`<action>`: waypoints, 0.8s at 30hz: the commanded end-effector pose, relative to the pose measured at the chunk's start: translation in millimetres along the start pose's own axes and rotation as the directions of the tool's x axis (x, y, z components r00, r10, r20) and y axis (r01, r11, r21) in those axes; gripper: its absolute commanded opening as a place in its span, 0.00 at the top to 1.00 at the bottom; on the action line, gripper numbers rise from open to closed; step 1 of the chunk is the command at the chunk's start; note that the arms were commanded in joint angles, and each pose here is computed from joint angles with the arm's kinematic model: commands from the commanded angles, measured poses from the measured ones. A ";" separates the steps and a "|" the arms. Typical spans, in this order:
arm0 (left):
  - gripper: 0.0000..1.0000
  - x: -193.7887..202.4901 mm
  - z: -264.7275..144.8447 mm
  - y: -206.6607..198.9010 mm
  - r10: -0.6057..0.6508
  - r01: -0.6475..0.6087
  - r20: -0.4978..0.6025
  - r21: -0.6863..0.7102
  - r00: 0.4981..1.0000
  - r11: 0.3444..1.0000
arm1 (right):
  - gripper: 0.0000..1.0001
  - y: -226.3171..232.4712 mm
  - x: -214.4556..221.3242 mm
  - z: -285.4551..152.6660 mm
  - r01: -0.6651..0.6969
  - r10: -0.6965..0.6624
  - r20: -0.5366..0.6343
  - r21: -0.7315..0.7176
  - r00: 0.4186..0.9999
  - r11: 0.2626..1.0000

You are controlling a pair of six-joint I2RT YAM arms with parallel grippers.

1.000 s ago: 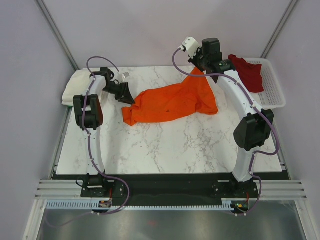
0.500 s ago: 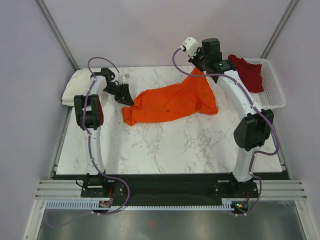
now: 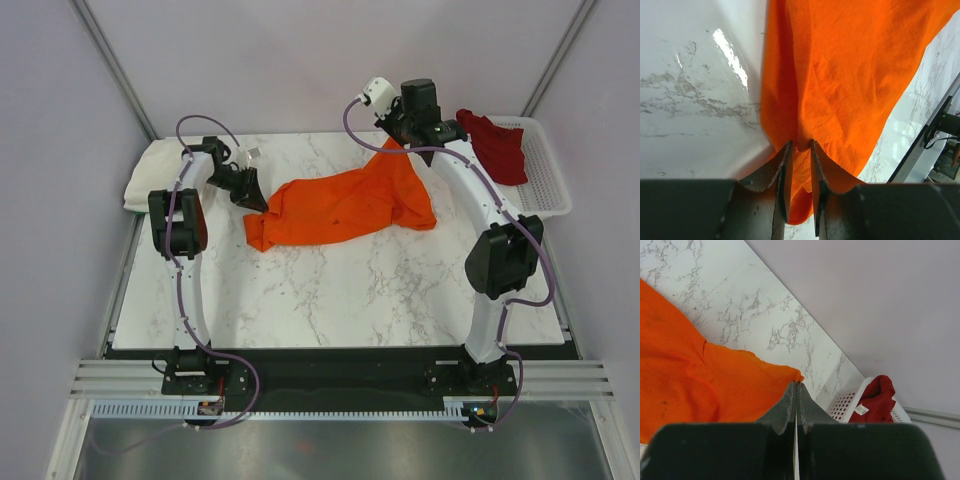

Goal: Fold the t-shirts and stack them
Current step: Flatten out the T-shirt at the center of the board.

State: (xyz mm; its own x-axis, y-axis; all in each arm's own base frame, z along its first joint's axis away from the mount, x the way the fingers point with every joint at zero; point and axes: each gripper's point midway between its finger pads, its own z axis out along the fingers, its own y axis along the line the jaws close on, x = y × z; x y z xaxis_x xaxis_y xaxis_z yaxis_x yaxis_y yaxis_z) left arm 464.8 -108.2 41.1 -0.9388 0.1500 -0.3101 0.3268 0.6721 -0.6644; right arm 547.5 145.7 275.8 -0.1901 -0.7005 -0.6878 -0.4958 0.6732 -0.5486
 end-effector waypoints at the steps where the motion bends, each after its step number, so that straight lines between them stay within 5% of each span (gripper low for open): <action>1: 0.73 -6.5 -0.5 -14.8 0.008 -0.009 0.015 0.046 1.000 0.999 | 1.00 -9.2 -18.4 -5.3 -0.015 0.014 0.053 0.024 0.999 1.000; 24: 0.84 -25.3 -17.6 -16.8 0.098 -0.095 0.054 -0.051 0.994 0.994 | 1.00 -6.1 -19.1 -2.2 -0.029 0.028 0.056 0.015 0.998 0.999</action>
State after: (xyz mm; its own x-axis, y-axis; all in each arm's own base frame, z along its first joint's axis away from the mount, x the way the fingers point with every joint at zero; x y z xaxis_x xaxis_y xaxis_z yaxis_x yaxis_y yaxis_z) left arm 467.7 -110.5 41.8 -0.9322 0.1663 -0.3216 0.3437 0.6856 -0.6417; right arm 548.3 146.5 271.6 -0.1994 -0.6950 -0.6908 -0.4983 0.6790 -0.5392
